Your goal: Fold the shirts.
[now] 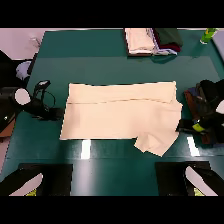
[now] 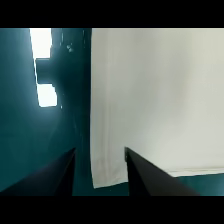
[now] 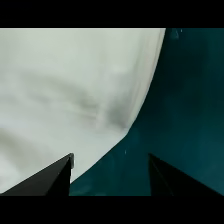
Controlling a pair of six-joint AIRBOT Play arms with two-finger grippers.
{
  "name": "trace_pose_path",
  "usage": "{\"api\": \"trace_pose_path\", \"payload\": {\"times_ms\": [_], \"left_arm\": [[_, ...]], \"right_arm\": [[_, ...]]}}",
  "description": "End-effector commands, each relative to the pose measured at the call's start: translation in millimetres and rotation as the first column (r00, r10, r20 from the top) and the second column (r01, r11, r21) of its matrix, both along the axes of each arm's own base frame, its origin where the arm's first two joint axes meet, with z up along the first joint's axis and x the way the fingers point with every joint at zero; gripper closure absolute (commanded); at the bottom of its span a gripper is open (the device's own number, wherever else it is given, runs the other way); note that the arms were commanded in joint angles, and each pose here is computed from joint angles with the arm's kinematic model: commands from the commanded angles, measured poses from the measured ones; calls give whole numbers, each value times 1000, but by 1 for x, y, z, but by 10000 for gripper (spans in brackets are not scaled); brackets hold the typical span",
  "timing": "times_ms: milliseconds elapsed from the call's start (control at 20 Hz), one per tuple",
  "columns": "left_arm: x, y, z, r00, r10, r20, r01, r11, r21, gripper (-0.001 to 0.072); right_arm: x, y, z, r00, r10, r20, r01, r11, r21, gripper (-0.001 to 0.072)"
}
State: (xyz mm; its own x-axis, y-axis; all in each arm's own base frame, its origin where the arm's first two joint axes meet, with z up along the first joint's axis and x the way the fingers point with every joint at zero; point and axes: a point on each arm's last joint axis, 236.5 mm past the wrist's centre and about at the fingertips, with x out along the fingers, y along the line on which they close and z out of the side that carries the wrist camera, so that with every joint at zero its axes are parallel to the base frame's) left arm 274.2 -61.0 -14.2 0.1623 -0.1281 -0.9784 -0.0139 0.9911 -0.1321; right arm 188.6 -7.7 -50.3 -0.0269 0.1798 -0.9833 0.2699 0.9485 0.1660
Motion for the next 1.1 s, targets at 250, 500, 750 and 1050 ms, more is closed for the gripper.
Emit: {"api": "trace_pose_path", "payload": {"times_ms": [250,500,750,1050], "left_arm": [[-4,1,-3,1000,7,2,-7,1000,-1,337],[-6,1,-4,1000,5,-10,-5,1000,1,337],[-12,2,-5,999,2,-34,-2,1000,4,337],[-14,2,-5,999,-6,-40,6,1000,5,338]], "right_arm": [[-26,39,-31,998,-29,-49,33,996,86,209],[-27,54,-31,999,19,-51,-15,997,76,222],[-27,60,-32,998,50,-43,-47,997,63,262],[-24,44,-15,1000,3,-18,-2,1000,23,262]]}}
